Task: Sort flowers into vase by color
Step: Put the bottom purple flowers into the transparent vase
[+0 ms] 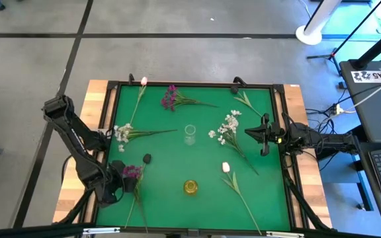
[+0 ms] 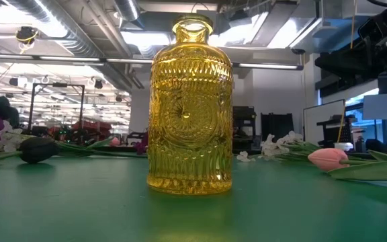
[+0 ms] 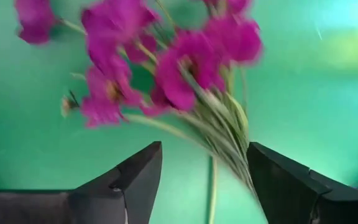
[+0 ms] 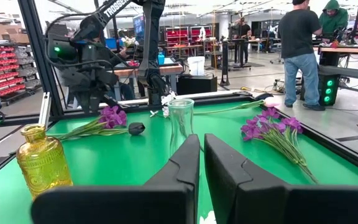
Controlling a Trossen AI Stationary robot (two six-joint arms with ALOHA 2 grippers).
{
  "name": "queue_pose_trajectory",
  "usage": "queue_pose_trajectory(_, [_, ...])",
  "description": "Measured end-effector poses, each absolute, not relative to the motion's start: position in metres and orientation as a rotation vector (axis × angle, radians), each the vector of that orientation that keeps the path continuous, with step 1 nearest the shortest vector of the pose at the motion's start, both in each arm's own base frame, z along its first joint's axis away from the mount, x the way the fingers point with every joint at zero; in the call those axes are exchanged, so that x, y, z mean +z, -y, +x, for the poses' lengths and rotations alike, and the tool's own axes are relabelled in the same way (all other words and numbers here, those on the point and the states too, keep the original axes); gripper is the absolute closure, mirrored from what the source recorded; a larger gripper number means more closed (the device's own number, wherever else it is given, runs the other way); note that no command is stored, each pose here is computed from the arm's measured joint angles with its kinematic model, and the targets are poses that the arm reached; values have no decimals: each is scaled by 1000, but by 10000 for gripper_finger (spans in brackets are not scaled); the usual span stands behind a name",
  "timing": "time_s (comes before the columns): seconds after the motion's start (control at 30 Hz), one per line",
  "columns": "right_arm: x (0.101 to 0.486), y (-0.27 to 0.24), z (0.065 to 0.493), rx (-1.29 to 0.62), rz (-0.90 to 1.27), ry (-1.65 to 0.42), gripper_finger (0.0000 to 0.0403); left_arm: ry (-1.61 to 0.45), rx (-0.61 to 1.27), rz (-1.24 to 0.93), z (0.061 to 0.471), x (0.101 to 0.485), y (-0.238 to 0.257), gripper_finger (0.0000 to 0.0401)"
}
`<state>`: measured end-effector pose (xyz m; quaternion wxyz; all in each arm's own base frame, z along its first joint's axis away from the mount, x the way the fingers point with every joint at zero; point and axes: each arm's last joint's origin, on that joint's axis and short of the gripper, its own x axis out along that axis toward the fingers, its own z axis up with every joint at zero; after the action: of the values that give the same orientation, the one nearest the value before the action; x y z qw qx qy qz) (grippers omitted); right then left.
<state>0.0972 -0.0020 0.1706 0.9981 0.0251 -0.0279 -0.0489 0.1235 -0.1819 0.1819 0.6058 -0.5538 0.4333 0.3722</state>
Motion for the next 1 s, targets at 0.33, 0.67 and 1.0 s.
queue_pose_trajectory(0.33, [171,2,97,-98,50,55,377,-984,948,-1213,125,162,162,174])
queue_pose_trajectory(0.67, [171,2,97,-98,50,55,377,-968,882,-1207,134,163,161,210])
queue_pose_trajectory(1.0, [171,2,97,-98,50,56,377,-978,825,-1183,135,167,163,355])
